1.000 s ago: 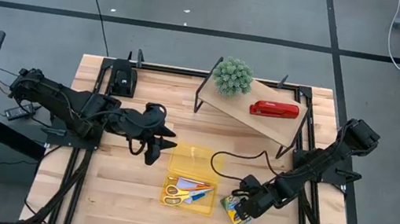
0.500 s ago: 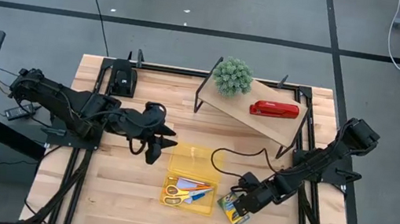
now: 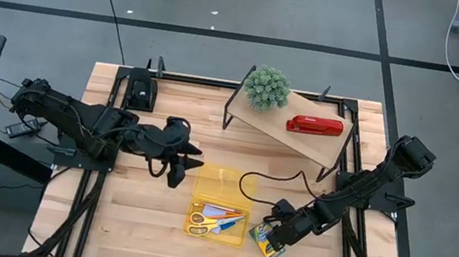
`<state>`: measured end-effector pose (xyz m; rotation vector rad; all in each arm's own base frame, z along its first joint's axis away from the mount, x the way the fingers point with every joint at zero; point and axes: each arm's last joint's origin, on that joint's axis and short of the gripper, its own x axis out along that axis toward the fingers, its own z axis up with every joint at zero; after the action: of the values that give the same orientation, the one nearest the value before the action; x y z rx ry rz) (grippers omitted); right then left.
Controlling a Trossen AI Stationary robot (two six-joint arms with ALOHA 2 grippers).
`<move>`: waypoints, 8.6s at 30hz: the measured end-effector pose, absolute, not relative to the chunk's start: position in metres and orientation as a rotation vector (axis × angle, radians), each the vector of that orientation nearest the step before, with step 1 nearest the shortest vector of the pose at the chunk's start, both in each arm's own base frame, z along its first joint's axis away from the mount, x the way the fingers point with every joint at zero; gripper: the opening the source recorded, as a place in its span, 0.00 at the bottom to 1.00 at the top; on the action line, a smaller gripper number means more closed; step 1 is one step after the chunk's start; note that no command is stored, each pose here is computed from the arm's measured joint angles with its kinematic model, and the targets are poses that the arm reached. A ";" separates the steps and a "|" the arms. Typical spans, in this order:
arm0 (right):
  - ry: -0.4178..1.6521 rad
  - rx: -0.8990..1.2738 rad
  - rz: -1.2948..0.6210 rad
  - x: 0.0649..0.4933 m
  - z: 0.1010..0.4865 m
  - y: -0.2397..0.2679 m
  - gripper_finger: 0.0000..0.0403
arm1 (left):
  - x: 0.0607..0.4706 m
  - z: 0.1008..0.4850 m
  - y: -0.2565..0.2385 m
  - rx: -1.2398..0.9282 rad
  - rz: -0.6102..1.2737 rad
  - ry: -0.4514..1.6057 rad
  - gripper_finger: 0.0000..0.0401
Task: Pack school essentials
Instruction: Put the crayon box into the supply box
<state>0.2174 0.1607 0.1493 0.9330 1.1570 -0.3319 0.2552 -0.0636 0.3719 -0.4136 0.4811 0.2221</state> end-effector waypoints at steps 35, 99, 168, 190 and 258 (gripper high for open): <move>1.115 0.919 -0.326 0.219 0.147 0.158 0.31 | 0.255 0.373 -0.062 -0.389 0.284 0.451 0.43; 1.047 0.881 -0.307 0.211 0.128 0.150 0.13 | 0.254 0.373 -0.068 -0.434 0.272 0.451 0.43; 0.826 0.646 0.018 0.350 0.218 0.100 0.02 | 0.253 0.372 -0.070 -0.397 0.255 0.458 0.43; 1.019 0.582 0.116 0.359 0.185 0.099 0.02 | 0.252 0.371 -0.072 -0.395 0.255 0.472 0.43; 0.805 0.410 -0.195 0.363 0.176 0.117 0.23 | 0.263 0.356 -0.076 -0.359 0.276 0.545 0.43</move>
<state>0.3629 0.1172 0.1763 0.4097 0.8052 -0.1947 0.2629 -0.0757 0.3560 -0.3592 0.5454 0.2759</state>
